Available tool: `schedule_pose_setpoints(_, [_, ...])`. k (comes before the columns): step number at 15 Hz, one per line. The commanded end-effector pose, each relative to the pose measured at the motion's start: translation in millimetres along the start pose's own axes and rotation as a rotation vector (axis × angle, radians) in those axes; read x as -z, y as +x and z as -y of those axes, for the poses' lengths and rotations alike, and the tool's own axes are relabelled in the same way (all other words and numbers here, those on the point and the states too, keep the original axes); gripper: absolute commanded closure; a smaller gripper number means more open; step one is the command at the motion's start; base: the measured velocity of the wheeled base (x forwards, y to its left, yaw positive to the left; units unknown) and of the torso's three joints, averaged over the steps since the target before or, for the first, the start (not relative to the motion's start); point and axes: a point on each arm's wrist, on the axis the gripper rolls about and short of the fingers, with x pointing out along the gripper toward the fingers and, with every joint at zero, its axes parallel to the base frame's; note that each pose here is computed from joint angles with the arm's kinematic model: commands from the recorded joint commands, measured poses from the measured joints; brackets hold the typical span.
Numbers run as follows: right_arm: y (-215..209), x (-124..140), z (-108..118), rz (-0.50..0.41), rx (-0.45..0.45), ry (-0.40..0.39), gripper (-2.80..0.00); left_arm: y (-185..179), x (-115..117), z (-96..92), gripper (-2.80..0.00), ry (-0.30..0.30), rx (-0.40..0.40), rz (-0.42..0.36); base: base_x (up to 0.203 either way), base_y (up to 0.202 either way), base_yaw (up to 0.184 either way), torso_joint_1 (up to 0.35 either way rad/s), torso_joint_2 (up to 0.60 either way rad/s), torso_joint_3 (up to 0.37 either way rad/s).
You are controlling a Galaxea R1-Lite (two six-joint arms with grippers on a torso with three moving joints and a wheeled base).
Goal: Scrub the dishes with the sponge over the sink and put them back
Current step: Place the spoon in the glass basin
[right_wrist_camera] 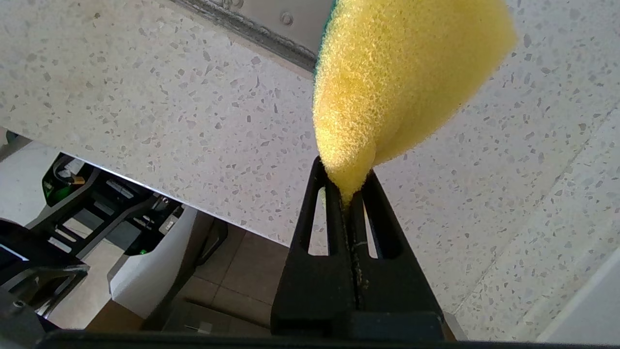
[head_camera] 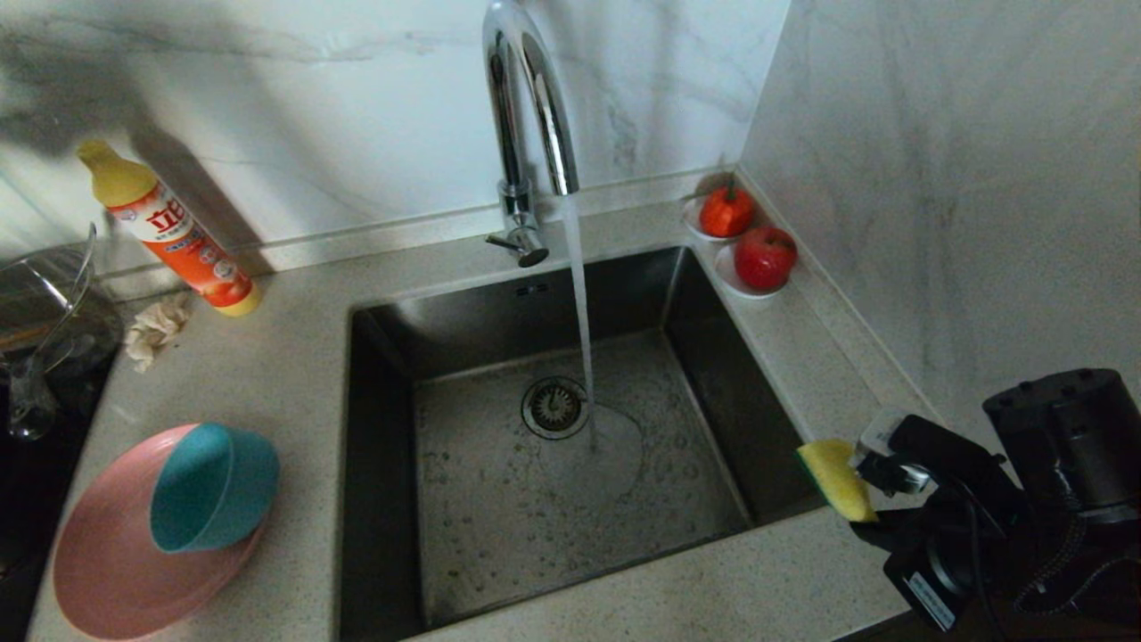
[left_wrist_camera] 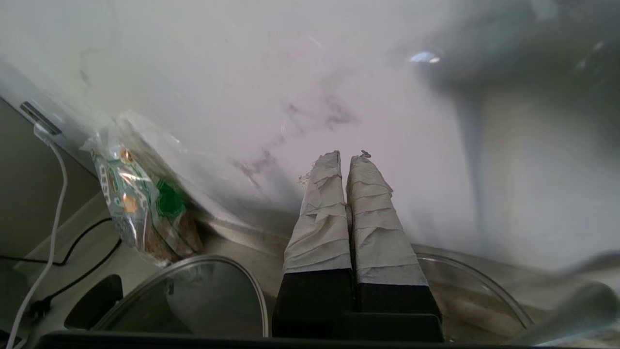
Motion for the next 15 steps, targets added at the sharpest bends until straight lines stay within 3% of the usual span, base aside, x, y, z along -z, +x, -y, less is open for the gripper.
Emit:
schedule_pose_setpoints(1, [-1, 0, 0, 0.002, 0.001, -0.002, 0.00, 2, 9, 2.8, 0.00, 0.007, -0.001, -0.017, 0.000, 0.000, 0.000, 0.000, 0.00, 0.000])
schedule_pose_setpoints(8, [-2, 0, 0, 0.008, 0.004, -0.001, 0.00, 5, 14, 5.1, 0.00, 0.008, 0.002, -0.022, 0.000, 0.000, 0.000, 0.000, 0.00, 0.000])
schedule_pose_setpoints(15, [-1, 0, 0, 0.005, 0.003, -0.002, 0.00, 15, 18, 11.6, 0.00, -0.023, -0.018, 0.062, 0.000, 0.000, 0.000, 0.000, 0.00, 0.000])
